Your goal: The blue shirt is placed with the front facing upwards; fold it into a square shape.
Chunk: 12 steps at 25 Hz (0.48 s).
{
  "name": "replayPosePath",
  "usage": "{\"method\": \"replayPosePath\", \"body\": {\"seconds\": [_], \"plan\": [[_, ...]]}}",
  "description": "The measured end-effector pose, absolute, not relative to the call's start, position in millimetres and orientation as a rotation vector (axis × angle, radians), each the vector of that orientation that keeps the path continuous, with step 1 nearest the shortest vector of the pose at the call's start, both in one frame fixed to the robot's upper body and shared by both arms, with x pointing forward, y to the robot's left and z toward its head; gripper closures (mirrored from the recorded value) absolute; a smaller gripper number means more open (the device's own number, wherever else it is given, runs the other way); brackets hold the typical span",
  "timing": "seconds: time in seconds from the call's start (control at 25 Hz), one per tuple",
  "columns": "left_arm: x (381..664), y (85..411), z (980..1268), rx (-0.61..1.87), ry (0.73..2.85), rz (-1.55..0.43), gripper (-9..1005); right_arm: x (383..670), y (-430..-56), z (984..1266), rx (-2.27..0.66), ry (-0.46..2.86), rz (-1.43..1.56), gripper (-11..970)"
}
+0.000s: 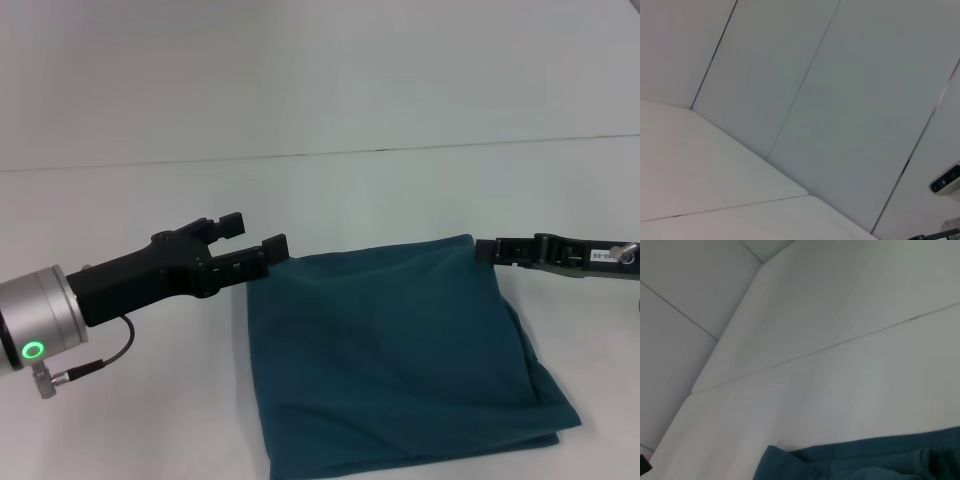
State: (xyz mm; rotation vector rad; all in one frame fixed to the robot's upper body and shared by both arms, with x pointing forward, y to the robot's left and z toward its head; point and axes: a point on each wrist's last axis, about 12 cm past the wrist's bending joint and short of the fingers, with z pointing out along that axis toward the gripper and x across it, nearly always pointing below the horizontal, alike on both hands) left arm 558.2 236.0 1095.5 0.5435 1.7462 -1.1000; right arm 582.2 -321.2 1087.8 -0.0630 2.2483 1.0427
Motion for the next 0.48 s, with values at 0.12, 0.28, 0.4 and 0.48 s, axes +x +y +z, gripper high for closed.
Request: {"method": "replayPosePath", "body": {"seconds": [0.12, 0.28, 0.4, 0.48], "plan": [[557.8, 235.5, 1095.4, 0.552, 1.747, -1.101, 30, 584.0, -319.8, 1084.6, -0.037, 2.258, 1.026, 527], [555.9, 234.7, 1094.5, 0.576, 1.754, -1.109, 30, 584.8, -315.4, 1079.5, -0.019, 2.261, 1.004, 528], [555.5, 234.5, 1094.3, 0.580, 1.757, -1.110, 30, 584.2, -313.9, 1077.3, -0.016, 2.262, 0.998, 530], [555.6, 234.5, 1094.3, 0.580, 1.757, -1.110, 30, 584.1, -314.8, 1077.6, -0.014, 2.260, 0.995, 531]]}}
